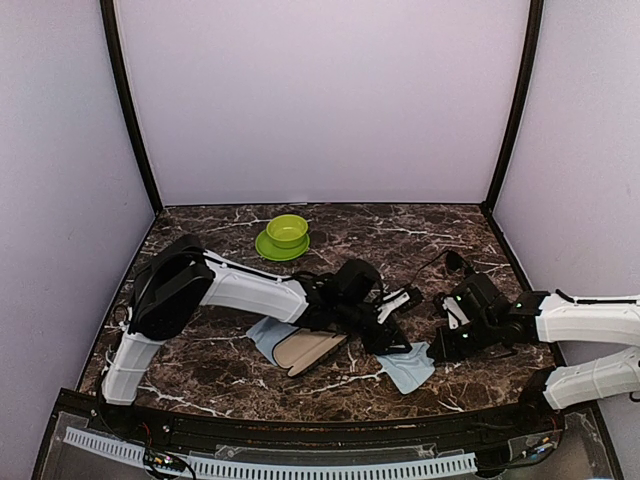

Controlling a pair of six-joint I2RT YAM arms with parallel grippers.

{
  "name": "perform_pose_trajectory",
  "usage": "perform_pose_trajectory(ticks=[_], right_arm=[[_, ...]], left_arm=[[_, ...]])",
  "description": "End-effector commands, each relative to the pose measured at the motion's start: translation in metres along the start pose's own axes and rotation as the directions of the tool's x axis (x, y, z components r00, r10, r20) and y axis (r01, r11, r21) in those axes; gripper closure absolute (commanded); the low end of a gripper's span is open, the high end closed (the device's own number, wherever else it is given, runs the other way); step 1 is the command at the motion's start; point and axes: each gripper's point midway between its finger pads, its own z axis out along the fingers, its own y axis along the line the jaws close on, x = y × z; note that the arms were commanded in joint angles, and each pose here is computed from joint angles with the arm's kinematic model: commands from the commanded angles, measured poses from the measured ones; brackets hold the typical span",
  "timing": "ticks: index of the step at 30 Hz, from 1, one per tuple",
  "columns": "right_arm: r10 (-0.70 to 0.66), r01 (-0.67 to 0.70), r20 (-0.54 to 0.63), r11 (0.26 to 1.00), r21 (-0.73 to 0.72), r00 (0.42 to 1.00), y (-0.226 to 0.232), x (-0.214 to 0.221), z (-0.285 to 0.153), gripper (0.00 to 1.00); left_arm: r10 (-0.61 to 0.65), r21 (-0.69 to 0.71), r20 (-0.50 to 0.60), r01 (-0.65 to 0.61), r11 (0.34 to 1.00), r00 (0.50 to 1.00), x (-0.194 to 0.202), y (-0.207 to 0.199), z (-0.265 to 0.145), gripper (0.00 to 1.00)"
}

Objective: Organize the sunglasses
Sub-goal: Pick up the corner of the glasses cleaning cloth at the corner of the board.

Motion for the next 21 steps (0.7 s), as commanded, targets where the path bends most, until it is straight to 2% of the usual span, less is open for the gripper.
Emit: perform_pose_trajectory(ticks=[1, 6, 21], right_arm=[[-0.006, 0.006, 0.014, 1.000, -0.007, 1.000, 0.000, -0.003, 0.001, 1.00], [-0.006, 0.006, 0.014, 1.000, -0.006, 1.000, 0.000, -0.003, 0.001, 1.00], [-0.006, 0.006, 0.011, 1.000, -0.006, 1.000, -0.001, -0.002, 0.002, 1.00]], left_arm=[[-0.014, 0.047, -0.029, 0.015, 0.999, 0.999, 0.004, -0.007, 0.005, 0.69], [-0.027, 0.050, -0.046, 0.029, 0.998, 0.999, 0.010, -0.005, 0.009, 0.69], [-0.043, 0.074, -0.071, 0.048, 0.996, 0.997, 0.017, -0.004, 0.018, 0.80]])
